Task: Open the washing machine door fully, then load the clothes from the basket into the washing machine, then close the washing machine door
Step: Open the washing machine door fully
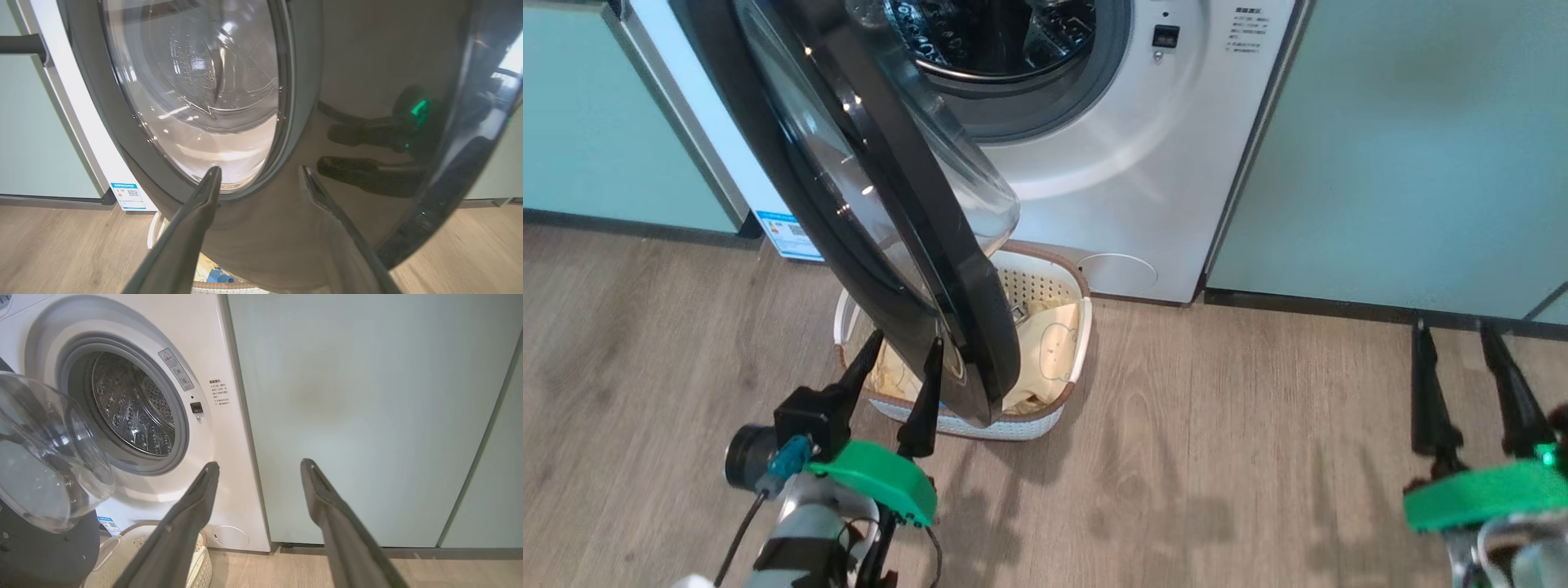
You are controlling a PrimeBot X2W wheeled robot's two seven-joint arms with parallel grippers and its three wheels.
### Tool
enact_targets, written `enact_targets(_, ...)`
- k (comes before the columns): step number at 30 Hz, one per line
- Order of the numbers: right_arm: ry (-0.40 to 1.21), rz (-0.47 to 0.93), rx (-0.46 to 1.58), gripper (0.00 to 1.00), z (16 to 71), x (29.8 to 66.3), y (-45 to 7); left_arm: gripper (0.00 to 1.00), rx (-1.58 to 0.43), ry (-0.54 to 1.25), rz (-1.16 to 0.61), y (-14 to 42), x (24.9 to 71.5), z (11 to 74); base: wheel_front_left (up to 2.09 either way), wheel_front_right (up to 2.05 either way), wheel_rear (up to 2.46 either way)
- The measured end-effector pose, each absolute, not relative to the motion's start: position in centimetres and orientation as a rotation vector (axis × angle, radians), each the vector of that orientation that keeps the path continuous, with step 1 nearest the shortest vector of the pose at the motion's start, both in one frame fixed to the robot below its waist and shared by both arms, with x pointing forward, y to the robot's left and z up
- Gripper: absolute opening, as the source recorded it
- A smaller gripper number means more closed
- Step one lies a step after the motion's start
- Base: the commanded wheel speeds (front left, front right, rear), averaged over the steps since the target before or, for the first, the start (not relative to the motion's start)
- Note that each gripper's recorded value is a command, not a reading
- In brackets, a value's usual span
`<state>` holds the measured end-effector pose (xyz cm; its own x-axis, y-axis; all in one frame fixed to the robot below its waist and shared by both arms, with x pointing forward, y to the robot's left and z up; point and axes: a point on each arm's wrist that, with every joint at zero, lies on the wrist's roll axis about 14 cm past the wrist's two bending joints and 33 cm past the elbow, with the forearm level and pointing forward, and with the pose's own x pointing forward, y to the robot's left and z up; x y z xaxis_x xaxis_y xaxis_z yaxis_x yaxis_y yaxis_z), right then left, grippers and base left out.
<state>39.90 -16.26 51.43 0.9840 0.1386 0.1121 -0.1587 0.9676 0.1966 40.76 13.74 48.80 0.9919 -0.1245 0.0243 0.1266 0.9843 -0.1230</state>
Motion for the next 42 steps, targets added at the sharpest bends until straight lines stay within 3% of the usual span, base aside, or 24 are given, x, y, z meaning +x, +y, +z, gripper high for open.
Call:
enact_targets(14,-0.019,0.013,0.154,1.00,48.7,34.5,-19.1,1.00,-0.124,-0.017,-0.125,13.9,40.7,48.7,0.00,0.00,0.00)
enact_targets(31,-0.023,-0.006,0.173,1.00,48.8,33.9,-19.4,1.00,-0.121,-0.001,-0.120,13.8,40.5,48.2,0.00,0.00,0.00)
enact_targets(34,-0.025,-0.008,0.179,1.00,48.8,33.9,-19.5,0.00,-0.122,0.001,-0.120,13.8,40.5,48.1,0.00,0.00,0.00)
enact_targets(42,-0.024,-0.009,0.179,1.00,48.8,34.0,-19.5,0.00,-0.122,0.005,-0.111,14.1,40.6,48.0,0.00,0.00,0.00)
